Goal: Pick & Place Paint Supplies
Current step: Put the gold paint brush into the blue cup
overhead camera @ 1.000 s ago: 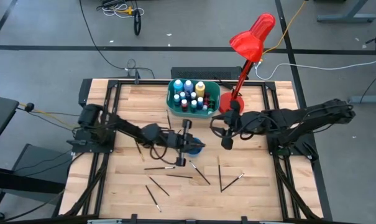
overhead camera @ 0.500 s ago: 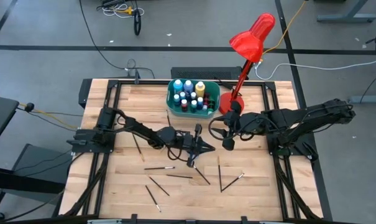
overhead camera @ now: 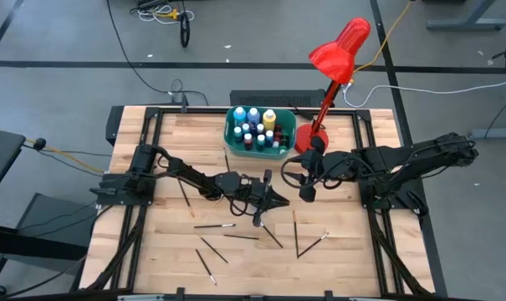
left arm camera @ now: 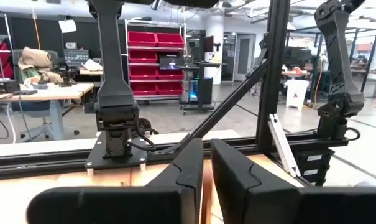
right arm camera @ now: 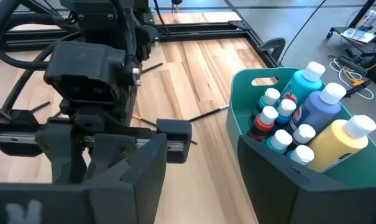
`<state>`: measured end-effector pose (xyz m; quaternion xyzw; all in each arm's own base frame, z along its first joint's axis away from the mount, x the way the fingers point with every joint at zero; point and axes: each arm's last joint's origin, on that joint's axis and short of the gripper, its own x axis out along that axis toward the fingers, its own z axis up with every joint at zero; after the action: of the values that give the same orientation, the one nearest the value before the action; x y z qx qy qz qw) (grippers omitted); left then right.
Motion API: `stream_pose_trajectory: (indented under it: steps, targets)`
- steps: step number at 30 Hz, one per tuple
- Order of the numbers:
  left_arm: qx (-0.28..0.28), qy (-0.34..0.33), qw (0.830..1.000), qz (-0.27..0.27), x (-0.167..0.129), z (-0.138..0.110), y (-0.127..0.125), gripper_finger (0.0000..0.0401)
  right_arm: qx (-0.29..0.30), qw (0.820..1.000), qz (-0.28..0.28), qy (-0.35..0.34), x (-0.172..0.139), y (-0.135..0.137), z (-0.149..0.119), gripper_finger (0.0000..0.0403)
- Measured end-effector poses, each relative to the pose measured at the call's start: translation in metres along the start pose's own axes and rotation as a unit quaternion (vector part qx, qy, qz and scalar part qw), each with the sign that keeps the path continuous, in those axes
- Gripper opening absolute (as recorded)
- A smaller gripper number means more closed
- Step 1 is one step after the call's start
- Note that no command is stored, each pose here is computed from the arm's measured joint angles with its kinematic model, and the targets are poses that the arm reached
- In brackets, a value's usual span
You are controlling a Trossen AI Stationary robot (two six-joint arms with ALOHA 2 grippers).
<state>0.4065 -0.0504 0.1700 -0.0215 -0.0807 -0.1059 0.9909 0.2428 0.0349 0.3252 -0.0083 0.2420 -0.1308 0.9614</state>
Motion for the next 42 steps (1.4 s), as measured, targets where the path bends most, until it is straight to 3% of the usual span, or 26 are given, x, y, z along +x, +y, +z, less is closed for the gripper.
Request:
stream_pose_trajectory:
  steps: [9,16,21,27,34,37,42]
  targets:
    - [0.025,-0.010,0.999,0.024,0.000,0.004,0.001,0.0105,0.000,0.999,0.038,0.006,0.000,0.002,0.000,0.0201]
    - [0.010,-0.032,0.999,0.019,-0.003,0.043,-0.001,0.0123,0.003,0.999,0.049,0.009,0.000,0.003,-0.001,0.0201]
    - [0.021,0.035,0.999,0.000,-0.013,0.077,-0.005,0.0112,0.003,0.999,0.050,0.015,0.000,0.003,-0.002,0.0201]
    - [0.023,0.144,0.989,0.006,-0.046,0.123,-0.011,0.0094,0.006,0.999,0.049,0.017,0.001,0.003,-0.004,0.0201]
    - [0.057,0.205,0.965,0.152,-0.098,0.168,-0.034,0.0087,0.002,0.999,0.048,0.027,0.005,0.004,-0.013,0.0201]
    - [0.051,0.215,0.951,0.218,-0.116,0.154,-0.046,0.0089,0.004,0.999,0.048,0.021,0.005,0.004,-0.011,0.0201]
    - [0.012,0.220,0.924,0.313,-0.143,0.100,-0.063,0.0086,0.016,0.998,0.052,-0.008,0.006,0.005,-0.006,0.0201]
